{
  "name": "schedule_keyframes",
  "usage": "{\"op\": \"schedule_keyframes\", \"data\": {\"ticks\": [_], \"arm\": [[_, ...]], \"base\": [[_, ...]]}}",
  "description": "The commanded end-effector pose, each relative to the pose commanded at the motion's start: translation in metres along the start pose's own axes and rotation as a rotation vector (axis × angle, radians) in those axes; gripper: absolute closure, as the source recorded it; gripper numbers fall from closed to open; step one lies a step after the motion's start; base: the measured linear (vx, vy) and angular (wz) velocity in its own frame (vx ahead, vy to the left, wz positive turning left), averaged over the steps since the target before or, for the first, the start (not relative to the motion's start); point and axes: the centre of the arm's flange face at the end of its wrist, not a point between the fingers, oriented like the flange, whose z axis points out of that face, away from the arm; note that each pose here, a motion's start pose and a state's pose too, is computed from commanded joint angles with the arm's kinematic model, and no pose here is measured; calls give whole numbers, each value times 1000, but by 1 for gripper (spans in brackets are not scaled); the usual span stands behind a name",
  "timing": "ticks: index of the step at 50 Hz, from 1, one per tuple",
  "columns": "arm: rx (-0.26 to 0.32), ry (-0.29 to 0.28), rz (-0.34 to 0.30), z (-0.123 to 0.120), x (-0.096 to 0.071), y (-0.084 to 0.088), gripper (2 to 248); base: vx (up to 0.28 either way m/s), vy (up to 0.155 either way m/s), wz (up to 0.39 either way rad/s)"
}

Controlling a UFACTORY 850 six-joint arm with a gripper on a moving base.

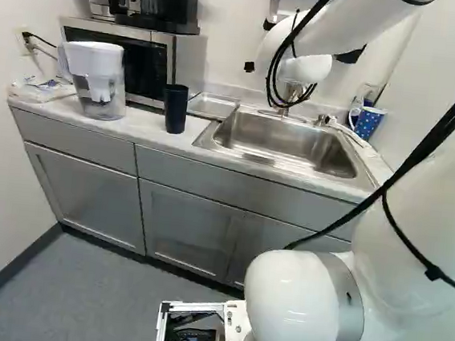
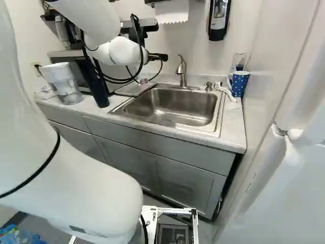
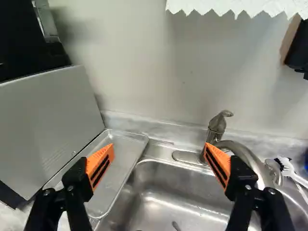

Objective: Rinse the cup and place it in the tray

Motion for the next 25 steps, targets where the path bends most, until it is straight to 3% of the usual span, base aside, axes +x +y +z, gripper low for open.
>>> {"op": "schedule_keyframes", "data": {"ticks": [25], "arm": [[-24, -4, 5, 20, 5, 12, 3]], "base": [[0, 0, 0]]}}
